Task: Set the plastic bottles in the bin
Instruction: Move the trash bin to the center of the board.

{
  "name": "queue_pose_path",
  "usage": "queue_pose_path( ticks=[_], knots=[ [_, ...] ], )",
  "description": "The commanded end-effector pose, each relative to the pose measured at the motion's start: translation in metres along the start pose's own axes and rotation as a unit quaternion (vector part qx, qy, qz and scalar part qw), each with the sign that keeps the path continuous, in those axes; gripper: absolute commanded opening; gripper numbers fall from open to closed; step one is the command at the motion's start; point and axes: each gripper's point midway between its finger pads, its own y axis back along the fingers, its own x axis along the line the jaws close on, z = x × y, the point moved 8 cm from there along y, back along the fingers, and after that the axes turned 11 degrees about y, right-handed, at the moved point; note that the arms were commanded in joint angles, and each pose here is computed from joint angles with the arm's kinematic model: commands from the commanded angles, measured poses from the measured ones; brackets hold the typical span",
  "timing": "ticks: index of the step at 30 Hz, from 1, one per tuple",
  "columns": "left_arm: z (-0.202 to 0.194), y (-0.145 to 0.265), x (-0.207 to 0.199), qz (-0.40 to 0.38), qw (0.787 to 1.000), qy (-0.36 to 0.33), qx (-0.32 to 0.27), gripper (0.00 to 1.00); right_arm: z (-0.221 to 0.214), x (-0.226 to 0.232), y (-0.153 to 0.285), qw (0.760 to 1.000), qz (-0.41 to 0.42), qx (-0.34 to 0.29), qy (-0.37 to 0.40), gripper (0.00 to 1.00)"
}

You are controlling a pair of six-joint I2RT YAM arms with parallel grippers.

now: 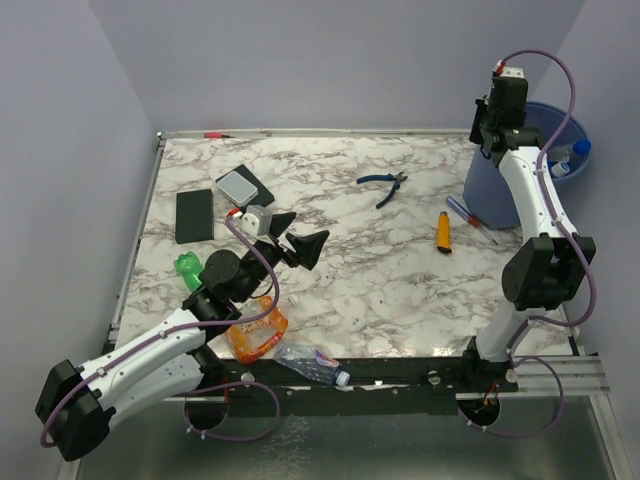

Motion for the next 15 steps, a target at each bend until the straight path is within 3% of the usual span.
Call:
queue_pose_path(
  ticks=[1,15],
  knots=[
    [0.009,-0.001,-0.01,-0.022,1.0,0.004,-0.007,0.99,0.015,0.024,0.016,0.998,0.043,-0.036,0.022,0.04],
    [0.007,-0.001,-0.009,-0.019,1.0,0.001,-0.004,0.99,0.037,0.079,0.033,0.98,0.163,-0.091,0.073,0.0]
  ],
)
